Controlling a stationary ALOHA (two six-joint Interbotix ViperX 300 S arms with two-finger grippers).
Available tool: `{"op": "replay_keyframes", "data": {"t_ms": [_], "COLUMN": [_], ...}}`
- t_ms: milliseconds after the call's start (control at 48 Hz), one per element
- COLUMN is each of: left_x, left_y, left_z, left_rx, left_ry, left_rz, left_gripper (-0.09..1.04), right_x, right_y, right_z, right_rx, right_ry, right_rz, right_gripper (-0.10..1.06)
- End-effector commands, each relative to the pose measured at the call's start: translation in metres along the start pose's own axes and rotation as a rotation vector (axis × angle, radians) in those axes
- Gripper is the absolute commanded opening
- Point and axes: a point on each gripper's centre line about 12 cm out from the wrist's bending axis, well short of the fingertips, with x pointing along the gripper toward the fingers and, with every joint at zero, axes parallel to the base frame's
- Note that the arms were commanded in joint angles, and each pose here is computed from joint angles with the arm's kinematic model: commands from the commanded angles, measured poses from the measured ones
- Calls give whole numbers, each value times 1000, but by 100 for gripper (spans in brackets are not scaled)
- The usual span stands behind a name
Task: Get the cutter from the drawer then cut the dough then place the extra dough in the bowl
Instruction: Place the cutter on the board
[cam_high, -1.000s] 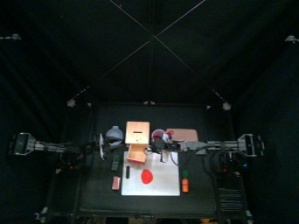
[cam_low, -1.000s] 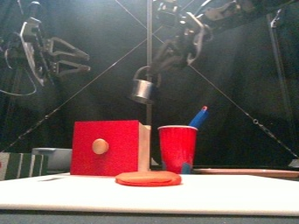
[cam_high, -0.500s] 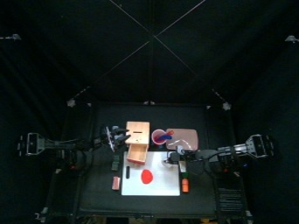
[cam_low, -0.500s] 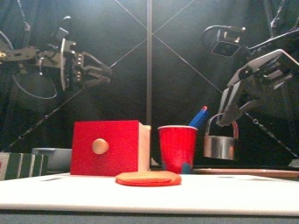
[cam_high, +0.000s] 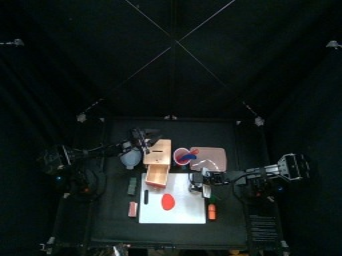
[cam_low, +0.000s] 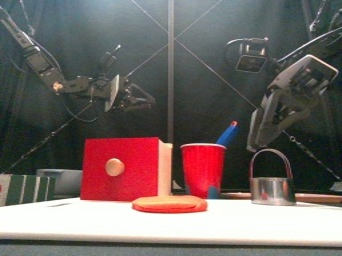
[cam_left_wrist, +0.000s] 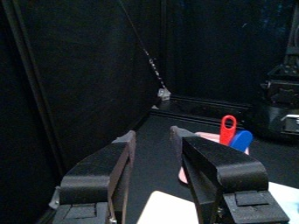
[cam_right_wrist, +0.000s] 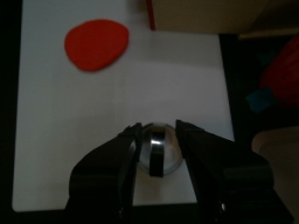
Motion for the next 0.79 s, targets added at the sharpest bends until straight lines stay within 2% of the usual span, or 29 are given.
{"op": "replay_keyframes", "data": {"t_ms": [21,42,104,188,292,479,604,792], "left_x": [13,14,18,24,33,36,34,30], "left_y": [12,12,13,15,22,28,29,23], "left_z": [-3,-6,-16,-21,-27,-33,-41,-51], "left_rx": [12,14,52,105,150,267,272,268], "left_ry": [-1,12,62,146,392,576,632,659], "left_rz": [24,21,3,-17,-1,-19,-17,-34], "left_gripper": [78,78,77,77,72,62,61,61], "right_x": [10,17,32,53,70,79,88,99], "right_y": [-11,-13,-17,-20,-24,-49,-68,-77], "right_z": [19,19,18,23,28,35,39,52], "right_rx": [-55,-74,-95,-107,-115,-82,-57,-65], "right_ry": [-30,-17,11,34,46,23,-5,-40], "right_rz": [-31,-36,-43,-47,-53,-100,-130,-143], "right_gripper": [74,73,68,52,32,31,31,31]}}
